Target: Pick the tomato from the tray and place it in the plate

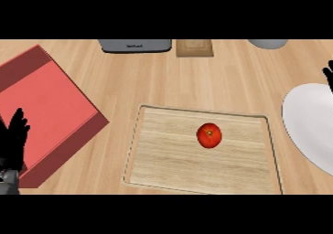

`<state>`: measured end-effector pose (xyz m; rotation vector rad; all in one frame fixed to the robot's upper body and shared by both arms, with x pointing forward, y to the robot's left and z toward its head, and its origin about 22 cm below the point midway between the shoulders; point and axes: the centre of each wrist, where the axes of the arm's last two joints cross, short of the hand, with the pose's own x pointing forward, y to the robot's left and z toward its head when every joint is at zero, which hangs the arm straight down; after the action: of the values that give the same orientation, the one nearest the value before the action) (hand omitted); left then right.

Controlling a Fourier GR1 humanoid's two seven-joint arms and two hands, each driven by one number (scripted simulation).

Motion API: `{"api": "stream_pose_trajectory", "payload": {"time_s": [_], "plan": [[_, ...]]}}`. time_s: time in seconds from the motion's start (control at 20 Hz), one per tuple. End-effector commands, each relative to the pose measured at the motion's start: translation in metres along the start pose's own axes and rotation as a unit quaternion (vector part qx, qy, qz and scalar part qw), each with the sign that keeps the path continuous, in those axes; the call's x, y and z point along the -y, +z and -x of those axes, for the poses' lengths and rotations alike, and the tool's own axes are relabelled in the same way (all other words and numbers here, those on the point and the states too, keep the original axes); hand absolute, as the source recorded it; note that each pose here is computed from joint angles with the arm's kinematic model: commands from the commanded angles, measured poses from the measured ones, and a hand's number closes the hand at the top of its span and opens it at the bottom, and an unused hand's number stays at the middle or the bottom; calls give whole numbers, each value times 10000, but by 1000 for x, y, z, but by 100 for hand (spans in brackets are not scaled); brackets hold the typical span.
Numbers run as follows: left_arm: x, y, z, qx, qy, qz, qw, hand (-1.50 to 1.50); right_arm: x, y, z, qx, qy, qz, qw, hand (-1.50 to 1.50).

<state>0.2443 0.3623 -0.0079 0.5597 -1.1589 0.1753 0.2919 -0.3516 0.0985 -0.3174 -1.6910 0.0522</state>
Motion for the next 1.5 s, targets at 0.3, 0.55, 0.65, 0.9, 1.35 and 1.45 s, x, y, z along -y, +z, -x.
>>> {"api": "stream_pose_trajectory", "payload": {"time_s": [0.3,0.55,0.65,0.9,1.35,1.45], "plan": [[57,20,-22,635,-59,1407,9880,0,-71,-18,-105,2108,1442,-3299,9088,150],[86,35,-40,744,231,1847,9797,0,-112,8,-15,2477,1022,-3483,8982,150],[84,37,-21,691,201,1791,9812,0,-119,19,22,1396,-501,-3243,9342,150],[92,50,-28,764,194,1858,9794,0,-116,10,40,1837,-1469,-4492,8619,-150],[106,56,-23,630,156,1798,9816,0,-109,-37,-14,2709,1714,-4941,8081,-150],[95,48,-23,660,202,1814,9810,0,-121,-39,-23,2677,2215,-5087,7877,-150]]}}
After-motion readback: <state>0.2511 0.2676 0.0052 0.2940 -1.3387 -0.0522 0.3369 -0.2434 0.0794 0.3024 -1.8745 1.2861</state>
